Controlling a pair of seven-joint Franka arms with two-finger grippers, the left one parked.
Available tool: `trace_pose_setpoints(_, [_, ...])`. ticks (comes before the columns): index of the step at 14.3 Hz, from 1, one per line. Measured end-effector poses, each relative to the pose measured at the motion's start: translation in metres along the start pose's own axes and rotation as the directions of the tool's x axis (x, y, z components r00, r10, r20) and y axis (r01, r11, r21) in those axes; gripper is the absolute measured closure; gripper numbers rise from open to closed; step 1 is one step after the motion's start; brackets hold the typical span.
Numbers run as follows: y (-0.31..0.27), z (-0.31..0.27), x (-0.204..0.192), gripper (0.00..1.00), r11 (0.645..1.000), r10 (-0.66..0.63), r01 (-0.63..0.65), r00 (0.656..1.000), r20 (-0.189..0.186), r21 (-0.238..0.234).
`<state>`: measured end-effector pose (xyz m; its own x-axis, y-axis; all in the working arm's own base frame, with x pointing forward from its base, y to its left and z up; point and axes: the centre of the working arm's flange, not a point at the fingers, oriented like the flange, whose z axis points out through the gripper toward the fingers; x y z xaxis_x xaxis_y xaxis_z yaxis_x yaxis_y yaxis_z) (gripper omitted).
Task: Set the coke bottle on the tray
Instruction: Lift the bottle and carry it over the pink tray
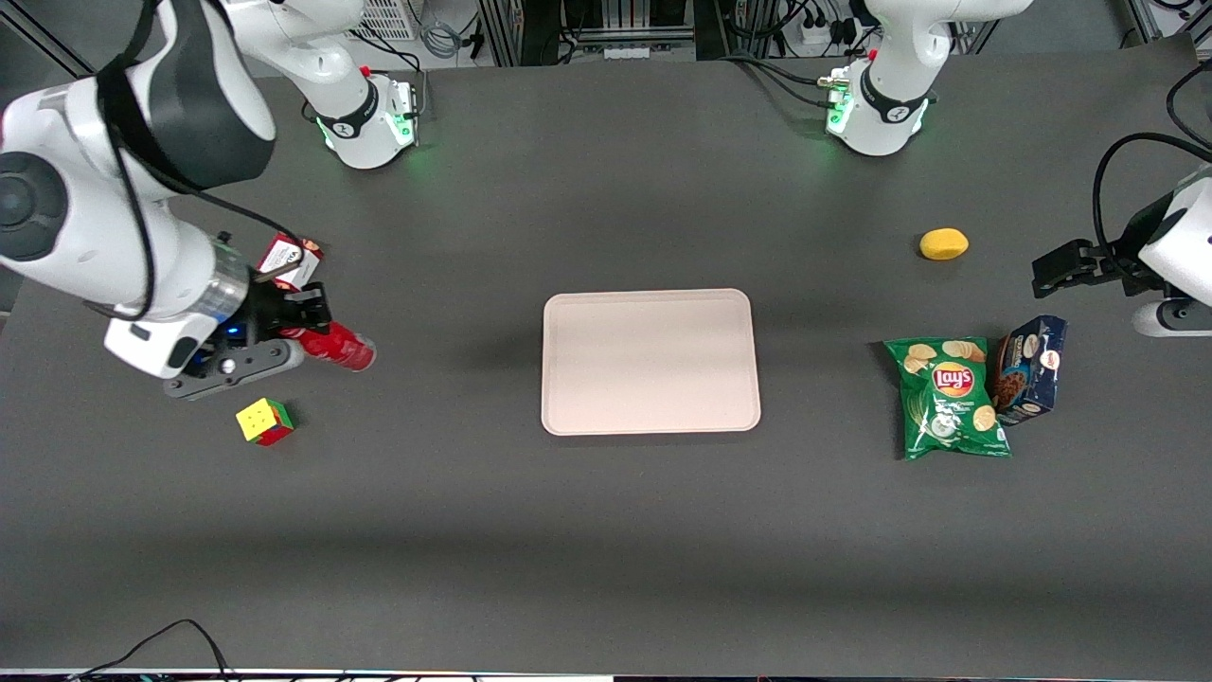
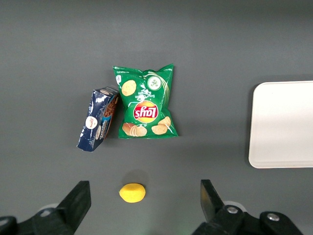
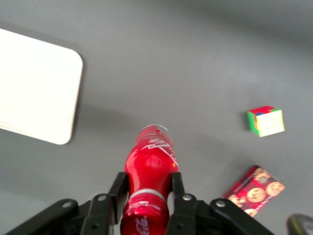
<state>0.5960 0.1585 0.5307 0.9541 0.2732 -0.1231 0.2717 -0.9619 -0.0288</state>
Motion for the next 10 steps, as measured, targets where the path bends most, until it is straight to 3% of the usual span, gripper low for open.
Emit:
trace_pose_setpoints(4, [-0.098,0.002,-0.005,0.58,0.995,0.1,-0.1,0.995,-0.005,-0.008])
trace_pose_setpoints(10, [-0.215,0.02,-0.011,0.58,0.966,0.258,-0.255,0.965,-0.047,0.047])
